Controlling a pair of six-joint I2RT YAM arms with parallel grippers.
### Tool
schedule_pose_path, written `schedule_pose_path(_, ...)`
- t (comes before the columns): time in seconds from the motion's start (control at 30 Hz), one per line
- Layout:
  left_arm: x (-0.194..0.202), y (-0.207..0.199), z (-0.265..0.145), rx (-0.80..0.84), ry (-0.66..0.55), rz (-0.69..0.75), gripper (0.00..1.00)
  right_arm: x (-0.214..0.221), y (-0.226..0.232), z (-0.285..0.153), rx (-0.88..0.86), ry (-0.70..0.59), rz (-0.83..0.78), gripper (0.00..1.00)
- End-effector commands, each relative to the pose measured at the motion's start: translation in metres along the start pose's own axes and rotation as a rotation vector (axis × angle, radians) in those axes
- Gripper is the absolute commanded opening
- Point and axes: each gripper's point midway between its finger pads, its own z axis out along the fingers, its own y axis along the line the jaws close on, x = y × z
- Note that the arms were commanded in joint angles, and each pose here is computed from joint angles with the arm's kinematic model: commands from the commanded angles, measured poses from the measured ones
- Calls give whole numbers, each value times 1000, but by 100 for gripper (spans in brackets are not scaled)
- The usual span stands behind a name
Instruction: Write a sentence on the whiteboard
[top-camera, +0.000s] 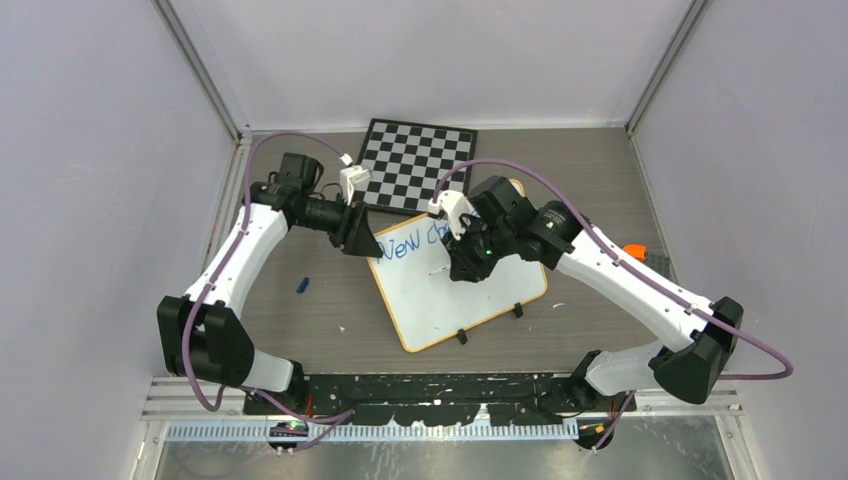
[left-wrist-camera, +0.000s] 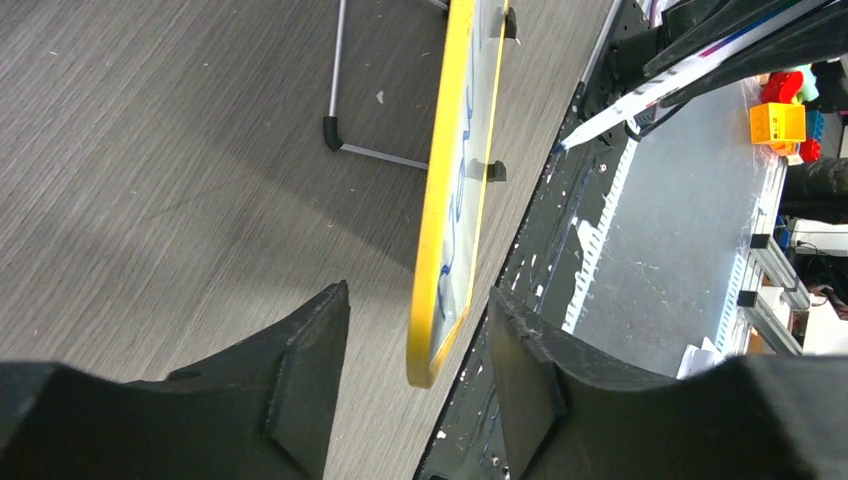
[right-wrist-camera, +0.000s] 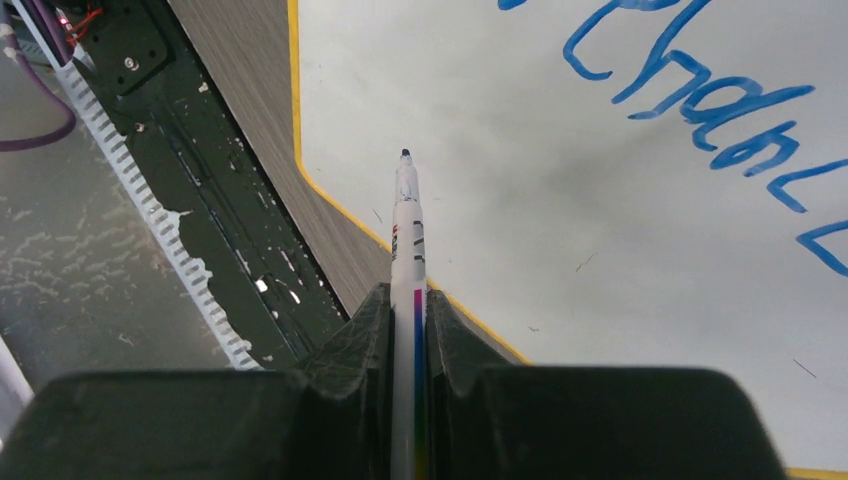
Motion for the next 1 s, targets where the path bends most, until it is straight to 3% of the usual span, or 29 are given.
schedule_pose_path(0.0, -8, -10, -3, 30, -40, 35, 51, -32, 1, 8, 40, -145, -32, 0)
schedule_pose_path(0.5, -5, -1, 3, 19, -31, 6, 0, -36, 16, 35, 91, -150, -109, 0)
schedule_pose_path(0.97, -1, 10, 5, -21, -14, -9, 0, -14, 22, 39, 85, -79, -151, 0)
